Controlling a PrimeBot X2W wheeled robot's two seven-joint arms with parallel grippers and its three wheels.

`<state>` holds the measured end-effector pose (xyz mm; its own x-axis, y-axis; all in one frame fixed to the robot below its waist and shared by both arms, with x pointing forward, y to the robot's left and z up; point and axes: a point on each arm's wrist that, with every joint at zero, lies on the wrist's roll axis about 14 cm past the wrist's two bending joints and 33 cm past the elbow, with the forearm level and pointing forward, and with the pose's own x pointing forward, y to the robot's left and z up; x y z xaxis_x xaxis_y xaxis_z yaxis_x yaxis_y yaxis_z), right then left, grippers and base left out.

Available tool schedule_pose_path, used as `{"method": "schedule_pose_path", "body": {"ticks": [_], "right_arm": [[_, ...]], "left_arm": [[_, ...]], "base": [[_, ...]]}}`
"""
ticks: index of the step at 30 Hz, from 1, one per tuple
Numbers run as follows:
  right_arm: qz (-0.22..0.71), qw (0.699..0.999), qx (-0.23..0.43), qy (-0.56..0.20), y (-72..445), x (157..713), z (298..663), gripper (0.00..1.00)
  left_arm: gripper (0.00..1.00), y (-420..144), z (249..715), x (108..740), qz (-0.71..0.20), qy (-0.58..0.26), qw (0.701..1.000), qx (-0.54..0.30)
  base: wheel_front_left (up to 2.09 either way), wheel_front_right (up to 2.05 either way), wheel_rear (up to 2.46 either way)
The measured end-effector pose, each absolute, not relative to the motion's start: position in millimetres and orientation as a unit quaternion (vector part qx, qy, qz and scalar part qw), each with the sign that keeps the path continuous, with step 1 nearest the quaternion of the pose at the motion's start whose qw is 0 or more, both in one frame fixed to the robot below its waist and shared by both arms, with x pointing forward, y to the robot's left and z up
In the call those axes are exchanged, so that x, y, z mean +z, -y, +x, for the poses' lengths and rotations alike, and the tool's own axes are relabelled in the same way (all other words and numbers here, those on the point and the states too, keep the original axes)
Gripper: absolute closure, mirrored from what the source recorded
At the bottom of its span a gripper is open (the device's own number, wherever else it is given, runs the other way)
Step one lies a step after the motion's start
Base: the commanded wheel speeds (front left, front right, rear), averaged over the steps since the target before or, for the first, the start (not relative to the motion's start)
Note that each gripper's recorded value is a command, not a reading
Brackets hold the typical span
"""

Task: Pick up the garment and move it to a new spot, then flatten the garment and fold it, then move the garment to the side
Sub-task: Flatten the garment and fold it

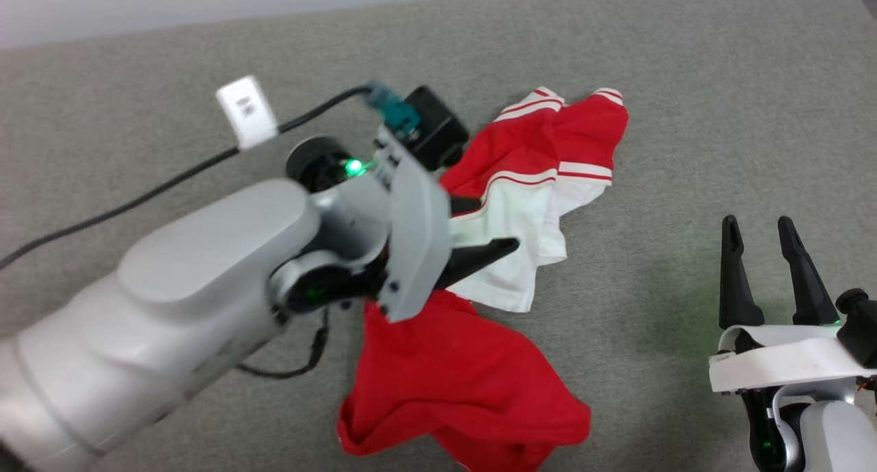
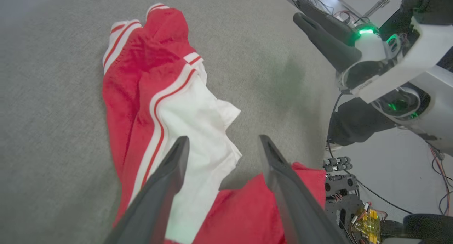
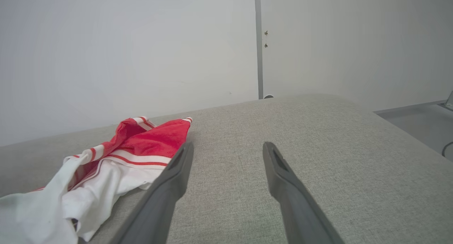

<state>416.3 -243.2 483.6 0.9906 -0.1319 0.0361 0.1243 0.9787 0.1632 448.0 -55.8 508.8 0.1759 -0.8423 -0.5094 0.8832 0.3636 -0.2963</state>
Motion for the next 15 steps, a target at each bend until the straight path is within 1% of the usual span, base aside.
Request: {"method": "schedule_pose_path", "body": {"ticks": [7, 15], "right_arm": [[0.087, 0.993, -0.079, 0.019, 253, 481, 411, 0.0], [0.094, 0.991, -0.097, 0.015, 263, 479, 401, 0.0]], "left_arm": [[0.0, 89, 466, 496, 0.071, -0.309, 0.764, -0.561], [0.0, 104, 476, 474, 0.109, -0.318, 0.762, -0.553]], "base": [[0.0, 0.0, 0.0], [0.0, 0.0, 0.0]]}}
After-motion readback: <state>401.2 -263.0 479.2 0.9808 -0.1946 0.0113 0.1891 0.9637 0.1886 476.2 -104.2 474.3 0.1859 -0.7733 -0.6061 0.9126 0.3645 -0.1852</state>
